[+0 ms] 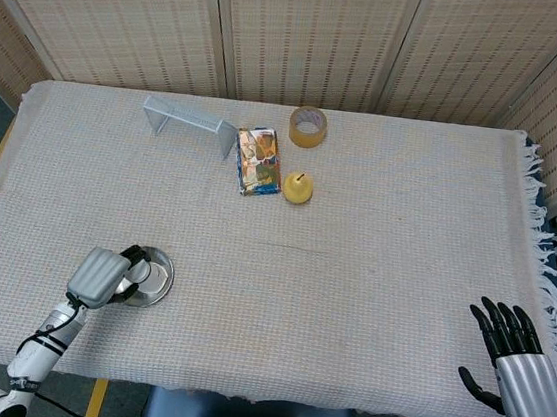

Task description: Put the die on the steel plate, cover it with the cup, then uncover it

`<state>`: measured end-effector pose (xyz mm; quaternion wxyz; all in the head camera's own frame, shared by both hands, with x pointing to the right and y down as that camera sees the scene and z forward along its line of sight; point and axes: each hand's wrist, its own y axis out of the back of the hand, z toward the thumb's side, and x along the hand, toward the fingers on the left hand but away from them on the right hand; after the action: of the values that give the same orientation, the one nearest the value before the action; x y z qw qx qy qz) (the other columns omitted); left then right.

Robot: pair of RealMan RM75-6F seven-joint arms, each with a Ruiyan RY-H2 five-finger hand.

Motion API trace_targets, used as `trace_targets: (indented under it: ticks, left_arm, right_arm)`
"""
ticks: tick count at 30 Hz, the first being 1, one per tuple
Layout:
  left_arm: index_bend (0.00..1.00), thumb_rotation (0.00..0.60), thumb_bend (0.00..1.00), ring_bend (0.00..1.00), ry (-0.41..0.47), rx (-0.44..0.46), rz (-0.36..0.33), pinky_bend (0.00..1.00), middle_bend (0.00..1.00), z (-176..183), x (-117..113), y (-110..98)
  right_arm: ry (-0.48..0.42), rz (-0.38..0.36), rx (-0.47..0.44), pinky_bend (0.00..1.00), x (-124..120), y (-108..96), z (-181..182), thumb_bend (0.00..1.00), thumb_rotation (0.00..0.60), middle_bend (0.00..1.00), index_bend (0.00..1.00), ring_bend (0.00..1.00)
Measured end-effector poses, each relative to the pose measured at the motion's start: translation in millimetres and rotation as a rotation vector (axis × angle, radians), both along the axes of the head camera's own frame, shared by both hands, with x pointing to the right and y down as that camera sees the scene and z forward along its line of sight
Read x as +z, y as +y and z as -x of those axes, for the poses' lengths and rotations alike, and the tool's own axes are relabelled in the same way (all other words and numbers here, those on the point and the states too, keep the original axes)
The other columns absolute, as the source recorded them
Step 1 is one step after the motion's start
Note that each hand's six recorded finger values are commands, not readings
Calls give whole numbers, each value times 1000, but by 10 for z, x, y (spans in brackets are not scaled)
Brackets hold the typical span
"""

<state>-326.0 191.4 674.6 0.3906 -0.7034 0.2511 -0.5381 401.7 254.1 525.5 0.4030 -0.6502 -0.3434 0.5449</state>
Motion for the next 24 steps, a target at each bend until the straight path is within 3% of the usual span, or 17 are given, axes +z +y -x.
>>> trace_targets:
  ticks: [6, 12, 24]
  left_arm:
    - [524, 600, 364, 829, -86, -1, -83, 1000, 671, 109, 15, -74]
    - [530, 600, 366, 830, -159, -9, -82, 1000, 679, 211, 31, -105]
    - [534, 600, 364, 830, -22, -47, 53, 1000, 682, 110, -67, 5]
  right_arm:
    - [1, 1, 0, 0, 5, 2, 3, 173, 524, 0, 0, 0]
    - [0, -3, 3, 0, -5, -1, 1, 173, 527, 0, 0, 0]
    - [1, 1, 2, 0, 5, -2, 0, 173, 524, 0, 0, 0]
